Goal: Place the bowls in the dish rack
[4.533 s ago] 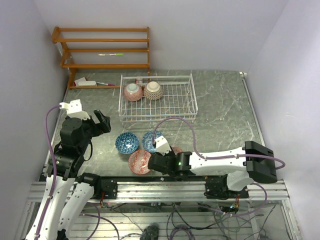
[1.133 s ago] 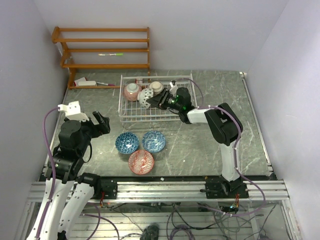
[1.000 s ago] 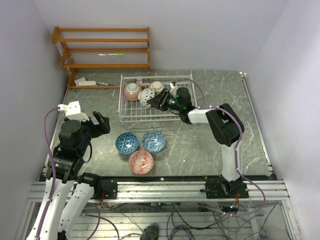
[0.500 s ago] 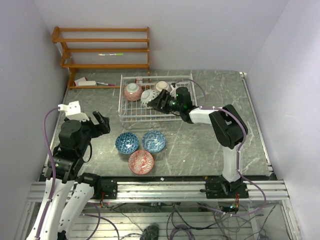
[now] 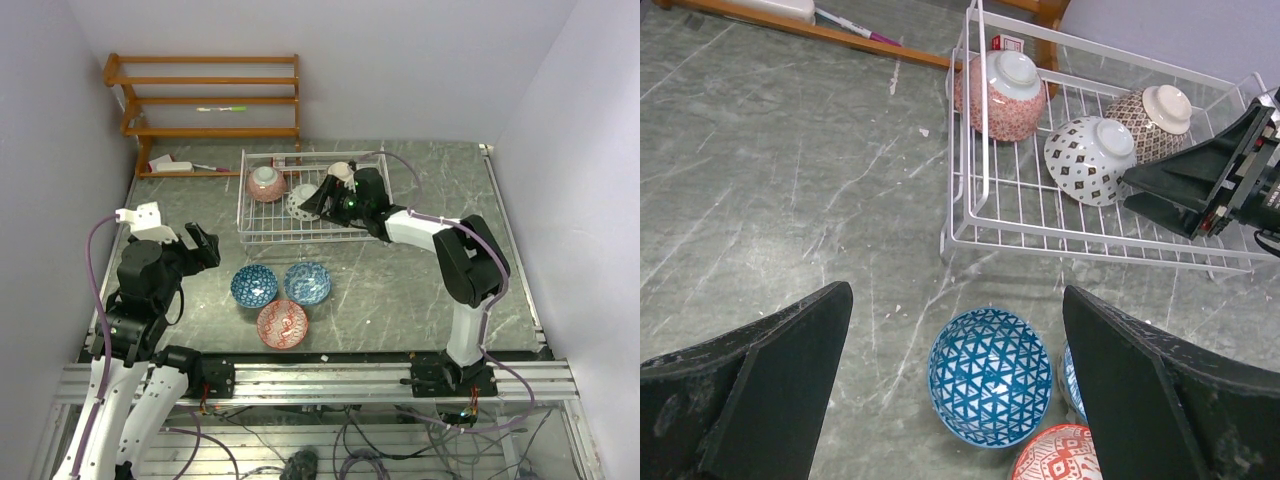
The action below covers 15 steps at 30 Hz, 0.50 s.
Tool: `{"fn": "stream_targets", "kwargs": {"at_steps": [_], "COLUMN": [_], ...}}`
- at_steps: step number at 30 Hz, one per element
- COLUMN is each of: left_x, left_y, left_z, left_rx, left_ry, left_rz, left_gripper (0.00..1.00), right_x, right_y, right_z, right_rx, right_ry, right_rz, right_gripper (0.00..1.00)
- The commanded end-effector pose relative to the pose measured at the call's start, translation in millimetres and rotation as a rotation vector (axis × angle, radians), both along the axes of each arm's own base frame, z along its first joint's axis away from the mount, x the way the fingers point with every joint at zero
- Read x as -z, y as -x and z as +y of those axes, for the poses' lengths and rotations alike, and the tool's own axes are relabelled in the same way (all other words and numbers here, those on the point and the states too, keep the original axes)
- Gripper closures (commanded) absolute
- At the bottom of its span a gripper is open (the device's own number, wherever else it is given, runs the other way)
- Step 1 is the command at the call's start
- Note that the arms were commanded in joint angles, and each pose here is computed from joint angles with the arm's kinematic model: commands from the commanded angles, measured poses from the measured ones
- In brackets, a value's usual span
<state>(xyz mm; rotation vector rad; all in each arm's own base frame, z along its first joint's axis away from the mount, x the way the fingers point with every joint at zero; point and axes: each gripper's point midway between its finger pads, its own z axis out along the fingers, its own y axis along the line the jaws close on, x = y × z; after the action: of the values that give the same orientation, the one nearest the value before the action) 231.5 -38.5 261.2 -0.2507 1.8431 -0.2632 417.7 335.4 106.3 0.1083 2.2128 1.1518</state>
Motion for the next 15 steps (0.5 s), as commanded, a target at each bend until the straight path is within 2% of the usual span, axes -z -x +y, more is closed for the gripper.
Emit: {"fn": "stream_targets", "kwargs": {"at_steps": [1,4,12,15], "left_x": [-1,-1,-2,-1], "left_y": [1,1,0,0], "left_z": [5,5,5,5], "left_rx": [-0.026,-0.025,-0.023,-0.024], "left_ry": [0.002,0.002,0.003,0.002], "left_rz": [-0.009,-0.008,-0.009,-0.007], "left_gripper": [0.02,0.02,0.02,0.02], "right_x": [-18,-23,-35,-32], "right_y": [-6,-6,0,6], "right_z": [-7,-11,-7,0], "right_rx": [0.020,0.033,0.009,-0.008], "right_ry": [0.043,0.093,0.397,0.436], "right_rz": [-0.044,-0.070,-0.166,-0.165], "right_gripper": [0.17,0.17,0.20,0.23]}}
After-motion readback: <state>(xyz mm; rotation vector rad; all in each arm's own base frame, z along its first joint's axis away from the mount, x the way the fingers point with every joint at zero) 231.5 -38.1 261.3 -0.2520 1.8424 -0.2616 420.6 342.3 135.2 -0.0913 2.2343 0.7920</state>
